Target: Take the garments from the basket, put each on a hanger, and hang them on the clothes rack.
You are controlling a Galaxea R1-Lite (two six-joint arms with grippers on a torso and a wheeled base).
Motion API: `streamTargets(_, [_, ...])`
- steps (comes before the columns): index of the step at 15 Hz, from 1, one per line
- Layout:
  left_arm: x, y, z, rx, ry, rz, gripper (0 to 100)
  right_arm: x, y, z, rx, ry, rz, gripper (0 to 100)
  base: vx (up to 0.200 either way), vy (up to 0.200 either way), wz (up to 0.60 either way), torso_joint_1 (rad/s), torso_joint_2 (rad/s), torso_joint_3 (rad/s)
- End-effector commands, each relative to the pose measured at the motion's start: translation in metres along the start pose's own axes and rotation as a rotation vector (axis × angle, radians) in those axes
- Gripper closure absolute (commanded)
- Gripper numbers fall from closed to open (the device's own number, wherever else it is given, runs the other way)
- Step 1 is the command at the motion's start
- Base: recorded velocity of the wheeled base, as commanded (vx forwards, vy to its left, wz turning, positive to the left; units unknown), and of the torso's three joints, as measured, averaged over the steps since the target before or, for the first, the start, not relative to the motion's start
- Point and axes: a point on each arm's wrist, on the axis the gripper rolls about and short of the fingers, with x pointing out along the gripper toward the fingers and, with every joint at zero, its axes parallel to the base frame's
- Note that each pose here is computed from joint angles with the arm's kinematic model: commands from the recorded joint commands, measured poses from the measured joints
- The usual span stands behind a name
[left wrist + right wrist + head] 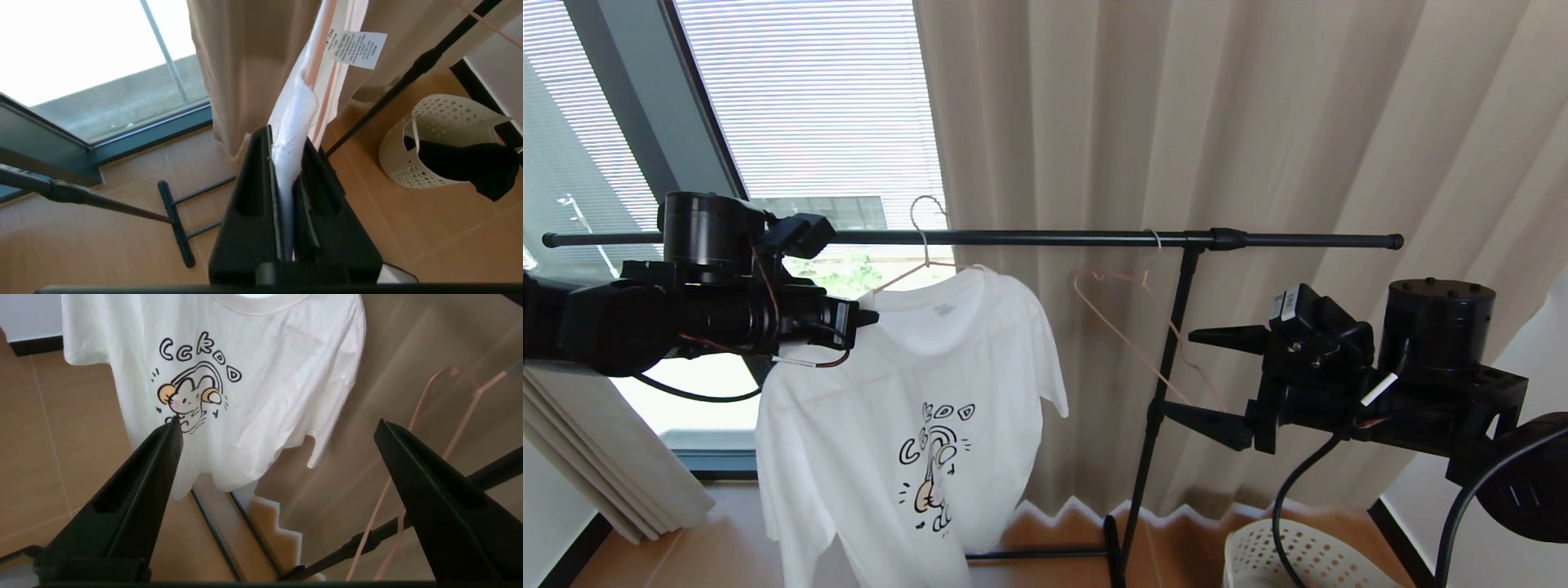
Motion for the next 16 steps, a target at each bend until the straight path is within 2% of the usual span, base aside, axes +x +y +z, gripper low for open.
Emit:
streamTargets(1, [0.017, 0.002, 0.0, 0.002, 0.017, 0.011, 100, 0.001, 0.0, -0.001, 0.002, 0.003, 0.002, 0, 0.0, 0.0, 0.0, 0.0, 0.0, 0.0])
streamTargets(8, [0.038, 0.006, 0.005, 0.005, 0.013, 0.009, 100, 0.005, -0.002, -0.007, 0.01, 0.018, 0.004, 0, 0.0, 0.0, 0.0, 0.0, 0.0, 0.0])
streamTargets(16, [0.041, 0.006, 0.003, 0.005, 0.02, 0.008, 100, 0.006, -0.002, -0.008, 0.008, 0.021, 0.006, 0, 0.0, 0.0, 0.0, 0.0, 0.0, 0.0])
